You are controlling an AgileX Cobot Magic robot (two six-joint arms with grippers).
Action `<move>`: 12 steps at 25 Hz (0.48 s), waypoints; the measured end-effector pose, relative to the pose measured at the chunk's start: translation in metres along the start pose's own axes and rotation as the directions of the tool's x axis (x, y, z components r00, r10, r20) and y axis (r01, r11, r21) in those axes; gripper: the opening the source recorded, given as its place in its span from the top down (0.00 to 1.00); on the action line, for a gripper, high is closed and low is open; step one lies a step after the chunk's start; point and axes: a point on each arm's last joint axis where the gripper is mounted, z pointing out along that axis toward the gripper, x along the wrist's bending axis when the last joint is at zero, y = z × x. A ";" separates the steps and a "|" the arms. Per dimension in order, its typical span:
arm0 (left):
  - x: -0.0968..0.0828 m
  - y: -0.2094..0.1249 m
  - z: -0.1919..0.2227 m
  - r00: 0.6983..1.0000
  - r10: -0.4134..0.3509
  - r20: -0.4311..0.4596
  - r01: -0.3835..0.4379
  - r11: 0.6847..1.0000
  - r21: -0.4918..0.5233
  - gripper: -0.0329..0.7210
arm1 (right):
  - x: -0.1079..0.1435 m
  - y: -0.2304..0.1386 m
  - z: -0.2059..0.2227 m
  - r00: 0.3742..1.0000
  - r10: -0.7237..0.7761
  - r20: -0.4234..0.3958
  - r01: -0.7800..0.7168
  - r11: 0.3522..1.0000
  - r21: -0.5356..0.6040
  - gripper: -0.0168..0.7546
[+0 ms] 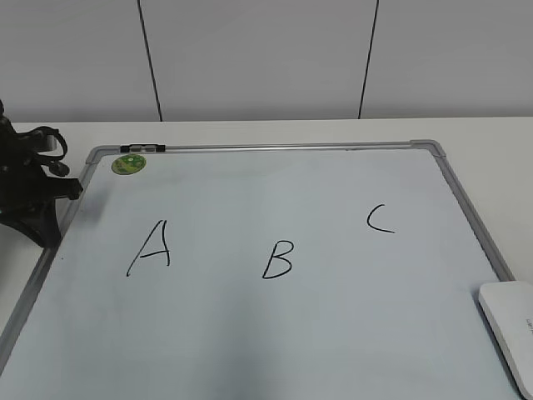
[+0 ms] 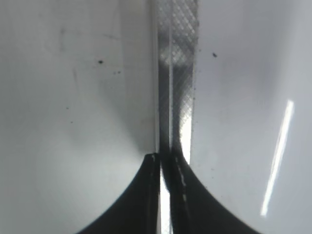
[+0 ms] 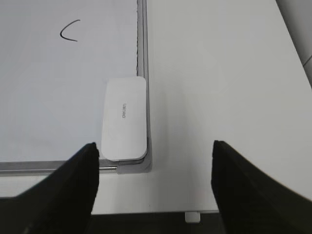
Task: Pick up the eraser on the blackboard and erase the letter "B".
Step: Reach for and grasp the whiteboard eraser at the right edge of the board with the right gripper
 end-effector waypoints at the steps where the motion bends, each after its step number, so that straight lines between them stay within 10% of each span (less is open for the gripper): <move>1: 0.000 0.000 0.000 1.000 0.000 0.000 0.000 1.000 0.000 0.93 | 0.000 0.007 0.004 1.000 -0.003 -0.001 0.003 0.999 0.048 0.29; 12: 0.000 0.000 0.000 1.000 0.001 -0.001 -0.001 1.000 0.000 0.93 | 0.007 0.061 0.052 0.999 0.011 -0.048 0.005 0.943 0.334 0.29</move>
